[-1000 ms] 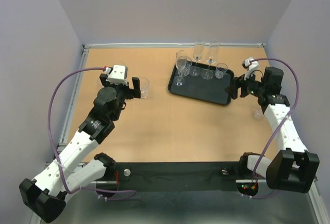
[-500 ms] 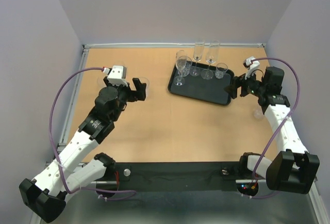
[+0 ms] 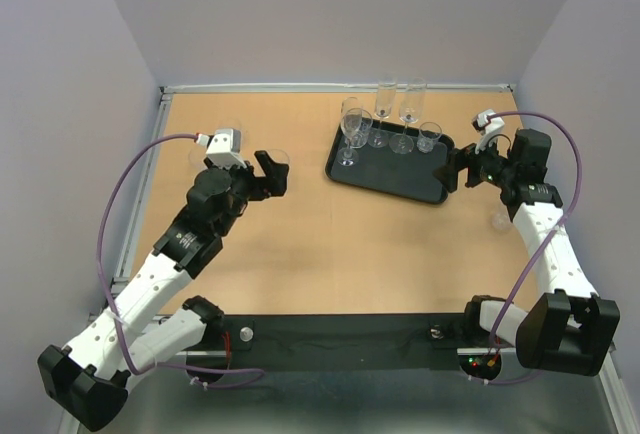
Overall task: Place the glasses into the tray
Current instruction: Grab a glass with a robot arm
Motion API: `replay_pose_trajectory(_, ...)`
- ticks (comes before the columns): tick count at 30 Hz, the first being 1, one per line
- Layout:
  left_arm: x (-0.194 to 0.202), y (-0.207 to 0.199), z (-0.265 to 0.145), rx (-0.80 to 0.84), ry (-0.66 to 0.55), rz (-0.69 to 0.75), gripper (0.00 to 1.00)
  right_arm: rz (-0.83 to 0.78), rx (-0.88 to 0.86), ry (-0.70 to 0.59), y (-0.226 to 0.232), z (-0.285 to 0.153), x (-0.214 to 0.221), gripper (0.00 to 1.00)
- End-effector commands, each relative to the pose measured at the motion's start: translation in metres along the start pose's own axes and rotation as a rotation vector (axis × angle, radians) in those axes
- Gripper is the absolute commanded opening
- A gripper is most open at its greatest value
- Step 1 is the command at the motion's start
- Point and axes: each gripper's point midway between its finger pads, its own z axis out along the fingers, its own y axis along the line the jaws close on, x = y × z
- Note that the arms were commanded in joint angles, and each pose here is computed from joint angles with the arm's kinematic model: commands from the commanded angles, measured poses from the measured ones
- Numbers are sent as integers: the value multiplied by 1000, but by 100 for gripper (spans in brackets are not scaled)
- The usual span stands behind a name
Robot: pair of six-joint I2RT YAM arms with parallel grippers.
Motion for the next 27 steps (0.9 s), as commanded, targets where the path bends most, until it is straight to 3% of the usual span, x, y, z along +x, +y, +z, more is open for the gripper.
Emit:
replay_pose_trajectory(1, 5, -1, 3, 5, 1, -59, 99, -34, 20, -57, -3, -4, -16, 100)
replay_pose_trajectory(18, 26, 3, 13, -19, 68, -136, 99, -32, 17, -60, -2, -4, -17, 100)
replay_pose_trajectory(27, 46, 19, 29, -115, 139, -163, 99, -32, 22, -61, -3, -5, -18, 100)
